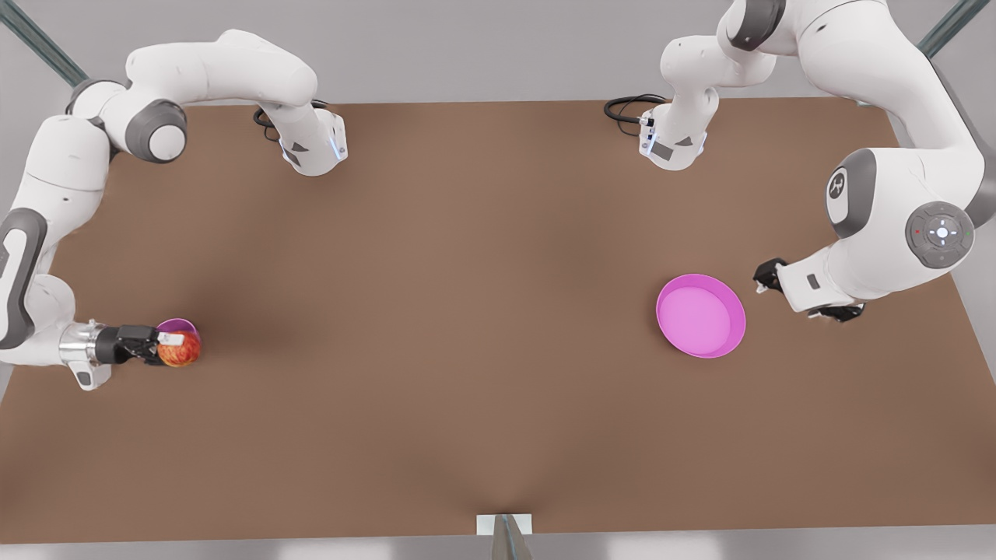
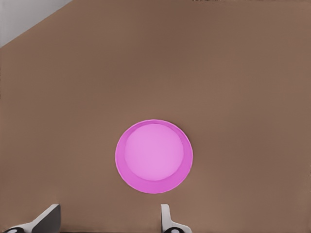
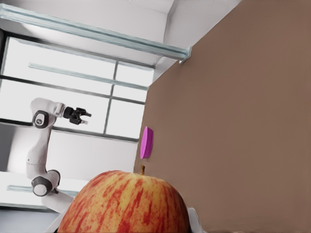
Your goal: Use the left arm to pick up the apple from the plate, transfer it to the gripper of the right arm, and then use the right arm to place it into the bowl
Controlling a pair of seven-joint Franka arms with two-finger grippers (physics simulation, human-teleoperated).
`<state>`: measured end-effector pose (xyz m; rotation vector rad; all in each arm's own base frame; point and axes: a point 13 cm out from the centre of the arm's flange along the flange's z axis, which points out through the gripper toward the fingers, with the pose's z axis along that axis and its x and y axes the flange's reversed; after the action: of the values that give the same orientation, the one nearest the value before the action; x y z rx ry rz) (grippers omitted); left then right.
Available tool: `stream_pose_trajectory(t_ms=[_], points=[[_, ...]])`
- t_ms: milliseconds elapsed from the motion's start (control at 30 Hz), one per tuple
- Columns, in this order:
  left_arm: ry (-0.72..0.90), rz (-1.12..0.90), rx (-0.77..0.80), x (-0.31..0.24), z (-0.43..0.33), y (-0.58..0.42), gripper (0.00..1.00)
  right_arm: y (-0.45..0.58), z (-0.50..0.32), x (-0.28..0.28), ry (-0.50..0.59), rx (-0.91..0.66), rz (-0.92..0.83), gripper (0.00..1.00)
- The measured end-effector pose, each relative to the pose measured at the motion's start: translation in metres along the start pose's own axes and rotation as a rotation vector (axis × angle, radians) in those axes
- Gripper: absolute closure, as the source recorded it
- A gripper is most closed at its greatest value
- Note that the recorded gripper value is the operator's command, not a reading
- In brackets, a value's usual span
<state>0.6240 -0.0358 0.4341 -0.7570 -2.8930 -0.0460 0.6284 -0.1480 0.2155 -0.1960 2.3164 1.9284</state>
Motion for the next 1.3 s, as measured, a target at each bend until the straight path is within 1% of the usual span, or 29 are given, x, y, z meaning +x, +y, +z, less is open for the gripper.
stream_pose_trajectory(t_ms=[167,267,333,433,633,800,1000,1133,1167,1200,1233,1267,1300], points=[[0.01,-0.137,0.004,0.002,0.001,-0.001,0.0,0.012,-0.051,0.023,0.01,0.011,-0.018,0.33],[0.016,-0.205,0.005,0.003,0.003,-0.001,0.0,0.009,-0.074,0.031,0.016,0.045,-0.026,0.33],[0.018,-0.243,0.006,0.003,0.003,-0.001,0.0,0.002,-0.084,0.034,0.023,0.067,-0.027,0.33],[0.022,-0.293,0.008,0.003,0.005,-0.001,0.0,-0.006,-0.083,0.041,0.064,0.105,-0.018,0.33],[0.024,-0.373,0.011,0.004,0.006,0.0,0.0,-0.03,-0.087,0.053,0.138,0.226,0.003,0.33],[0.037,-0.42,0.016,0.007,0.006,-0.003,0.0,-0.052,-0.097,0.057,0.175,0.343,0.011,0.33],[0.047,-0.462,0.023,0.009,0.006,-0.007,0.0,-0.083,-0.112,0.059,0.227,0.498,-0.001,0.33],[0.051,-0.483,0.023,0.01,0.006,-0.008,0.0,-0.096,-0.113,0.058,0.277,0.569,-0.02,0.33],[0.052,-0.487,0.023,0.01,0.006,-0.008,0.0,-0.098,-0.114,0.058,0.292,0.584,-0.023,0.32],[0.052,-0.492,0.023,0.01,0.006,-0.008,0.0,-0.1,-0.114,0.059,0.308,0.599,-0.026,0.23],[0.053,-0.496,0.023,0.01,0.006,-0.008,0.0,-0.102,-0.116,0.06,0.323,0.614,-0.029,0.19],[0.053,-0.5,0.023,0.01,0.006,-0.009,0.0,-0.103,-0.117,0.061,0.336,0.626,-0.033,0.14],[0.054,-0.504,0.023,0.01,0.006,-0.009,0.0,-0.104,-0.117,0.061,0.347,0.636,-0.037,0.12]])
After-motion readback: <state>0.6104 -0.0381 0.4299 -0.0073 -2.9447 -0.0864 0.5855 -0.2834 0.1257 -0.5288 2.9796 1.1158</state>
